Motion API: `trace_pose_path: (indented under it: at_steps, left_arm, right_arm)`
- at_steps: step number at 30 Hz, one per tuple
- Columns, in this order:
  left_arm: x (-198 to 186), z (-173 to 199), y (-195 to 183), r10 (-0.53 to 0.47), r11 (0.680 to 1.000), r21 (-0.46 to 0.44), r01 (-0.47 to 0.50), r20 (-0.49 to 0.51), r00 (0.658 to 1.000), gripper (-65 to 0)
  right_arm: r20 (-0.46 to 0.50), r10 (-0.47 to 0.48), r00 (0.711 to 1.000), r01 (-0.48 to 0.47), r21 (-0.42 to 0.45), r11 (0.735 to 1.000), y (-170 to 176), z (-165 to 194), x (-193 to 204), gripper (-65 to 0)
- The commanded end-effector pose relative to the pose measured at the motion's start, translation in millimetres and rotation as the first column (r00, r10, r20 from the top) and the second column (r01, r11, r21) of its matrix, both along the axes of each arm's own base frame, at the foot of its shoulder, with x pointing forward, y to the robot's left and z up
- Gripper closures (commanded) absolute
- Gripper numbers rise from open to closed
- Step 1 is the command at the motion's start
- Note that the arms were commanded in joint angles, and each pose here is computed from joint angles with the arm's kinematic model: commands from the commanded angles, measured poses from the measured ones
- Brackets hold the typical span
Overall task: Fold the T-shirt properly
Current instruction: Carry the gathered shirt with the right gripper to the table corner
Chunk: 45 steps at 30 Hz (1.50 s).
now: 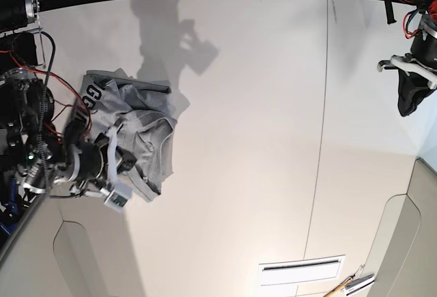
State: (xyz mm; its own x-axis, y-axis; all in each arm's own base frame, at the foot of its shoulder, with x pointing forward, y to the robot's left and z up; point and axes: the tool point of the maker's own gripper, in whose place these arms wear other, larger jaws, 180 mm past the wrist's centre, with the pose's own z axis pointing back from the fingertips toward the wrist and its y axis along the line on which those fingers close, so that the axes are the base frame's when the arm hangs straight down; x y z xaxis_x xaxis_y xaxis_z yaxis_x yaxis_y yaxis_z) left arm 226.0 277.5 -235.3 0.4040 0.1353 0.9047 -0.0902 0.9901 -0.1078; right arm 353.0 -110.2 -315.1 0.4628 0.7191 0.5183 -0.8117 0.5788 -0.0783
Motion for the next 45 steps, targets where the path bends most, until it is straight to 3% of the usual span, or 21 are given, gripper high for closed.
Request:
trace_pose_path:
  at_steps: [1, 8, 13, 17, 19, 23, 26, 30, 32, 37, 40, 45]
  left_arm:
    - [3, 13, -2, -0.015, 1.0, 0.011, 0.014, 0.046, 0.999, 0.0]
    - [3, 11, -2, -0.018, 1.0, 0.012, 0.018, 0.036, 0.999, 0.0]
    - [3, 12, -3, -0.02, 1.0, 0.008, 0.02, 0.039, 0.999, 0.0]
    - [3, 12, -3, -0.022, 1.0, 0.006, 0.022, 0.041, 0.999, 0.0]
    - [3, 12, -4, -0.022, 1.0, 0.006, 0.022, 0.039, 0.999, 0.0]
    - [3, 11, -4, -0.023, 1.0, 0.006, 0.022, 0.035, 0.999, 0.0]
    - [3, 11, -4, -0.024, 1.0, 0.003, 0.024, 0.037, 0.999, 0.0]
    - [3, 13, -6, -0.032, 0.999, -0.01, 0.032, 0.045, 0.998, 0.0]
    - [3, 13, -6, -0.032, 0.999, -0.01, 0.033, 0.046, 0.998, 0.0]
    - [4, 14, -6, -0.037, 0.999, -0.006, 0.037, 0.047, 0.998, 0.0]
    - [4, 15, -4, -0.044, 0.999, 0.008, 0.043, 0.04, 0.998, 0.0]
    - [6, 18, -2, -0.053, 0.998, 0.023, 0.052, 0.043, 0.998, 0.0]
  right_arm:
    - [0.011, 0.012, 1.0, -0.011, -0.019, 1.0, -2, 0, 5, 0.0]
    - [-0.044, -0.021, 0.999, 0.011, -0.218, 0.976, -32, -69, 6, 0.0]
    - [-0.151, -0.092, 0.984, 0.055, -0.236, 0.97, -50, -99, -8, 0.0]
    - [-0.252, -0.215, 0.943, 0.153, -0.246, 0.957, -65, -127, -25, 0.0]
    - [-0.262, -0.344, 0.902, 0.271, -0.279, 0.921, -74, -140, -28, 0.0]
    - [-0.224, -0.55, 0.804, 0.467, -0.333, 0.819, -79, -160, -35, 0.0]
    - [-0.258, -0.629, 0.733, 0.559, -0.299, 0.773, -57, -173, -48, 0.0]
    - [-0.306, -0.733, 0.607, 0.678, -0.282, 0.679, -27, -190, -68, 0.0]
    - [-0.326, -0.761, 0.56, 0.711, -0.282, 0.644, -19, -196, -77, 0.0]
    - [-0.288, -0.809, 0.513, 0.754, -0.3, 0.585, -36, -194, -77, 0.0]
    - [-0.219, -0.866, 0.45, 0.793, -0.347, 0.5, -68, -189, -78, 0.0]
    - [-0.213, -0.909, 0.357, 0.815, -0.404, 0.415, -98, -186, -92, 0.0]
